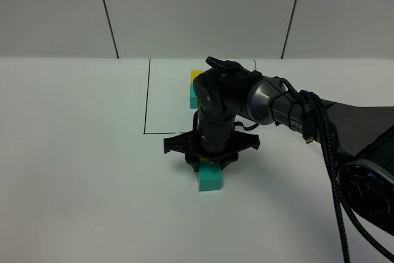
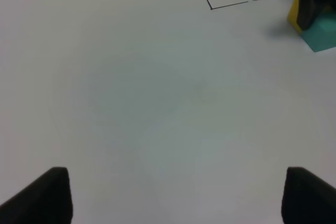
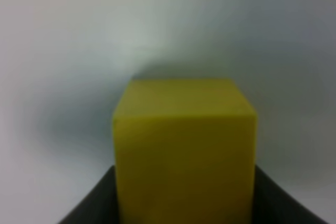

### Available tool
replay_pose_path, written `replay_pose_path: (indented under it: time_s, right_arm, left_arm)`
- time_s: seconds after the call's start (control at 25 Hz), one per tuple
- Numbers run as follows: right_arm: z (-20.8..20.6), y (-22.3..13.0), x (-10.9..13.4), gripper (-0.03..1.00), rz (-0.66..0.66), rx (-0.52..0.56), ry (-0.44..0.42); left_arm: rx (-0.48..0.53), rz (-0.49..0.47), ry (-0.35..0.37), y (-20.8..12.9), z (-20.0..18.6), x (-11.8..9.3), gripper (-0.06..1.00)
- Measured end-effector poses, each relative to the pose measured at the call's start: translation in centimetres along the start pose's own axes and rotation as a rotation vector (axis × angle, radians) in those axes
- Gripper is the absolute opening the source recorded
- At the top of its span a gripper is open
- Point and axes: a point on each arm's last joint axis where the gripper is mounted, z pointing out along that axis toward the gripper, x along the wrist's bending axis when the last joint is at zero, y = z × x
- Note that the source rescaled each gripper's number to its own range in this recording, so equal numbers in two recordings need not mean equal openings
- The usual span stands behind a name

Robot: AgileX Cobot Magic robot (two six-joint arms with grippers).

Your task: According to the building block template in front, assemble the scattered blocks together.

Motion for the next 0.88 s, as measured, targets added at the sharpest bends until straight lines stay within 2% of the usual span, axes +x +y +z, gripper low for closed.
replay_pose_path:
  time_s: [0.12,0.16,0.2,0.24,0.32,0.4,0.44,0.48,0.68,0.88]
  right_arm:
    - [0.0,0.0,0.0,0.02,0.019,-0.004,-0.001]
    - [0.0,0.0,0.0,0.04,0.024,-0.004,-0.001]
    - [0.0,0.0,0.0,0.1,0.025,-0.005,-0.002]
    - [0.0,0.0,0.0,0.21,0.026,-0.005,-0.002]
    - [0.0,0.1,0.0,0.5,0.025,-0.006,-0.004]
    - [0.0,0.1,0.0,0.86,0.012,-0.007,-0.004]
    - [0.0,0.1,0.0,0.96,0.003,-0.007,-0.004]
    - [0.0,0.1,0.0,1.0,-0.008,-0.007,-0.004]
    - [-0.5,0.2,0.2,1.0,-0.011,-0.009,0.017]
    - [-4.9,1.1,0.5,1.0,-0.042,-0.087,0.064]
  left_arm:
    - [0.0,0.0,0.0,0.0,0.0,0.0,0.79]
    - [0.0,0.0,0.0,0.0,0.0,0.0,0.79]
    - [0.0,0.0,0.0,0.0,0.0,0.0,0.79]
    - [0.0,0.0,0.0,0.0,0.0,0.0,0.79]
    - [0.0,0.0,0.0,0.0,0.0,0.0,0.79]
    - [0.0,0.0,0.0,0.0,0.0,0.0,0.79]
    - [0.0,0.0,0.0,0.0,0.0,0.0,0.79]
    - [0.0,0.0,0.0,0.0,0.0,0.0,0.79]
    - [0.0,0.0,0.0,0.0,0.0,0.0,0.79]
    - [0.0,0.0,0.0,0.0,0.0,0.0,0.79]
